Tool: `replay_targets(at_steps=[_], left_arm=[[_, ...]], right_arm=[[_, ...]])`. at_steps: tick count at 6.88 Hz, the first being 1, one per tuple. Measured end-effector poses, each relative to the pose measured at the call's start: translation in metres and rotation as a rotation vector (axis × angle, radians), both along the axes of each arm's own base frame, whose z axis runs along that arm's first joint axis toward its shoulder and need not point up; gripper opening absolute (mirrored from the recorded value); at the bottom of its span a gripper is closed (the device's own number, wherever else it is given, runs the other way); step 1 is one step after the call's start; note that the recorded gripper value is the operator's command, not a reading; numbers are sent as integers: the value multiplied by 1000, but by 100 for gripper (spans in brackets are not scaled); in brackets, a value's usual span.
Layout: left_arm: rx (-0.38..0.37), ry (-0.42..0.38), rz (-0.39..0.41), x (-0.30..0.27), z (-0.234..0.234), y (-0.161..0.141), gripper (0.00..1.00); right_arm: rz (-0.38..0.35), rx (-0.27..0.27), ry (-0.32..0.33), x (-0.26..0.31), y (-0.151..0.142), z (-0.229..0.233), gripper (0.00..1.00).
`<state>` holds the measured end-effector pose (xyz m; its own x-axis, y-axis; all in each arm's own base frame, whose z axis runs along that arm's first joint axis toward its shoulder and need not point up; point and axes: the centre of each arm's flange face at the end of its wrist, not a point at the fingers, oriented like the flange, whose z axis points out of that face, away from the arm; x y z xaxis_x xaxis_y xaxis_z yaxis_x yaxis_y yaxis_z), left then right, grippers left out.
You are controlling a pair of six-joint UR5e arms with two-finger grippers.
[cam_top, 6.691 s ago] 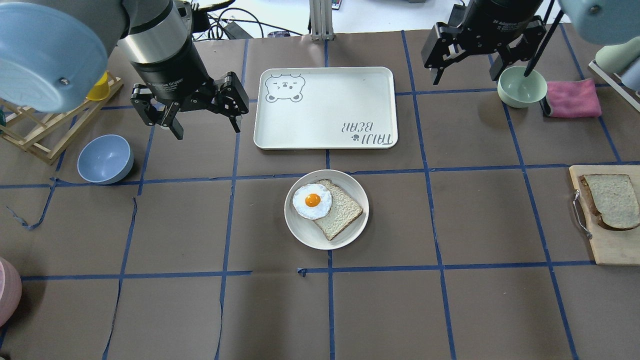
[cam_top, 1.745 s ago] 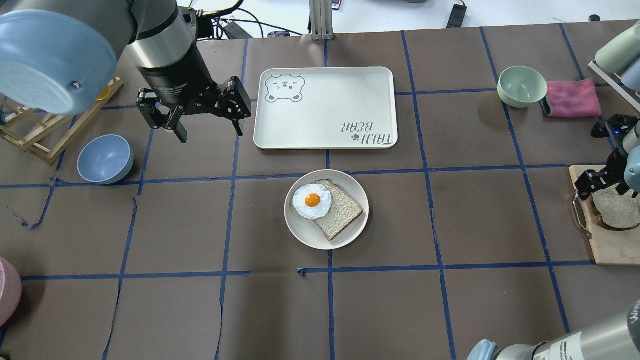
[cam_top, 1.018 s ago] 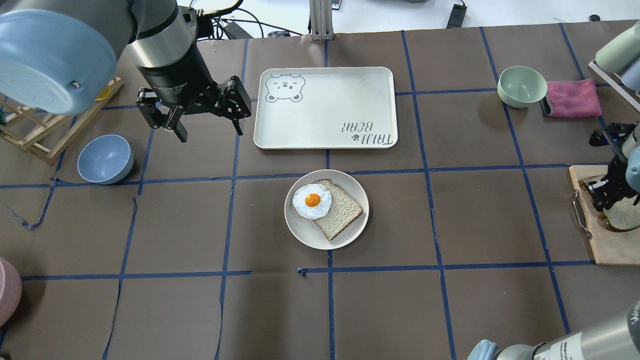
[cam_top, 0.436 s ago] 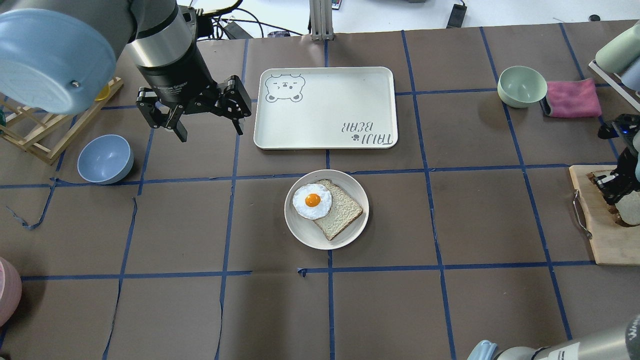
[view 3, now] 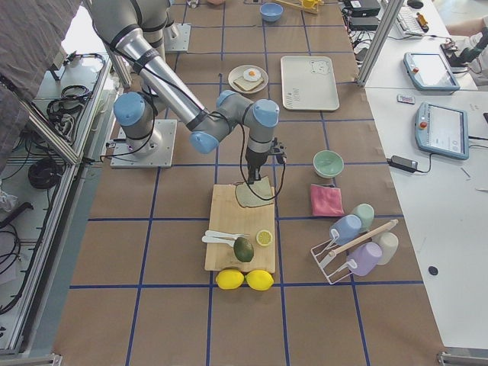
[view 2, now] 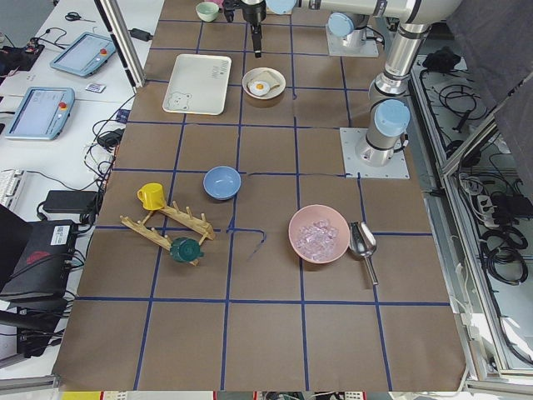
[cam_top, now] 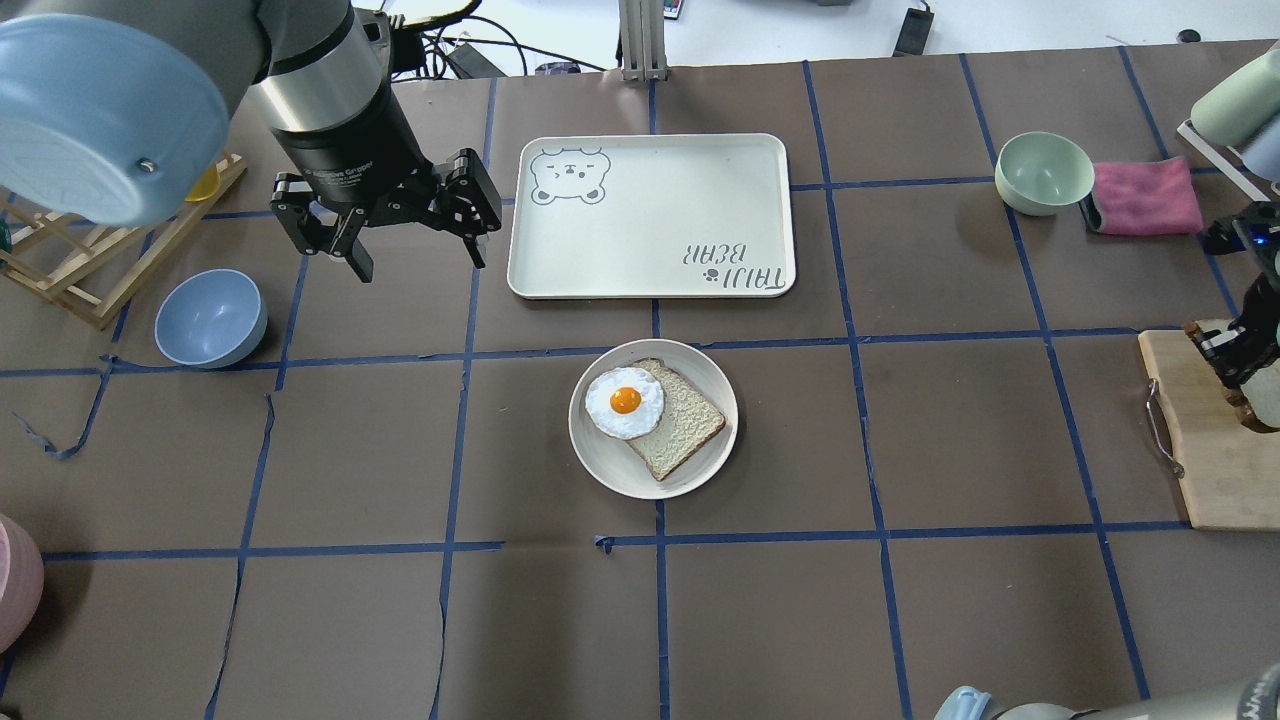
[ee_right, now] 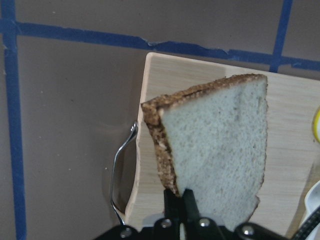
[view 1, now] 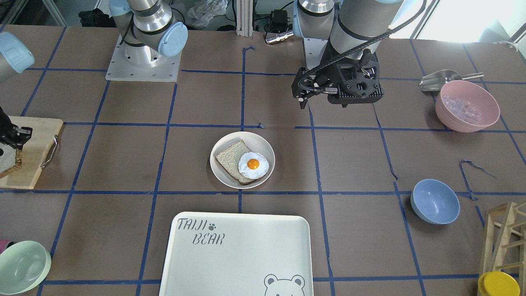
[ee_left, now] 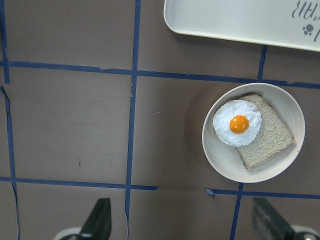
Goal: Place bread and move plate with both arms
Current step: 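Carry the bread with the right gripper over the egg plate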
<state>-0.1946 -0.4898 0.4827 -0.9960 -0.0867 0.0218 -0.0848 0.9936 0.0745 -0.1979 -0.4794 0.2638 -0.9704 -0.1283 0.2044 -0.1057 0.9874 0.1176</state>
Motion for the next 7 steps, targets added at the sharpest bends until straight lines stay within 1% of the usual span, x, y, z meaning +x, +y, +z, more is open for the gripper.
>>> replay_targets(at_steps=[1, 2, 3, 4, 5, 6, 7], left_arm=[[-2, 0, 0, 0, 1, 0, 100], [-1, 0, 0, 0, 1, 0, 100], [1, 0, -1, 0, -1, 0, 100], [2, 0, -2, 0, -1, 1, 100], [1, 0, -2, 0, -1, 0, 100], [0, 0, -2, 0, 0, 0, 100], [0, 0, -3, 0, 0, 0, 100]], right_arm=[[19, -20, 20, 16, -7, 14, 0], [23, -34, 36, 30, -14, 32, 0], [15, -43, 37, 51, -23, 49, 0], [10, -48, 27, 91, -36, 62, 0], [-11, -58, 8, 160, -48, 70, 0], [-68, -71, -24, 245, -51, 74, 0], [-139, -85, -51, 327, -40, 75, 0]])
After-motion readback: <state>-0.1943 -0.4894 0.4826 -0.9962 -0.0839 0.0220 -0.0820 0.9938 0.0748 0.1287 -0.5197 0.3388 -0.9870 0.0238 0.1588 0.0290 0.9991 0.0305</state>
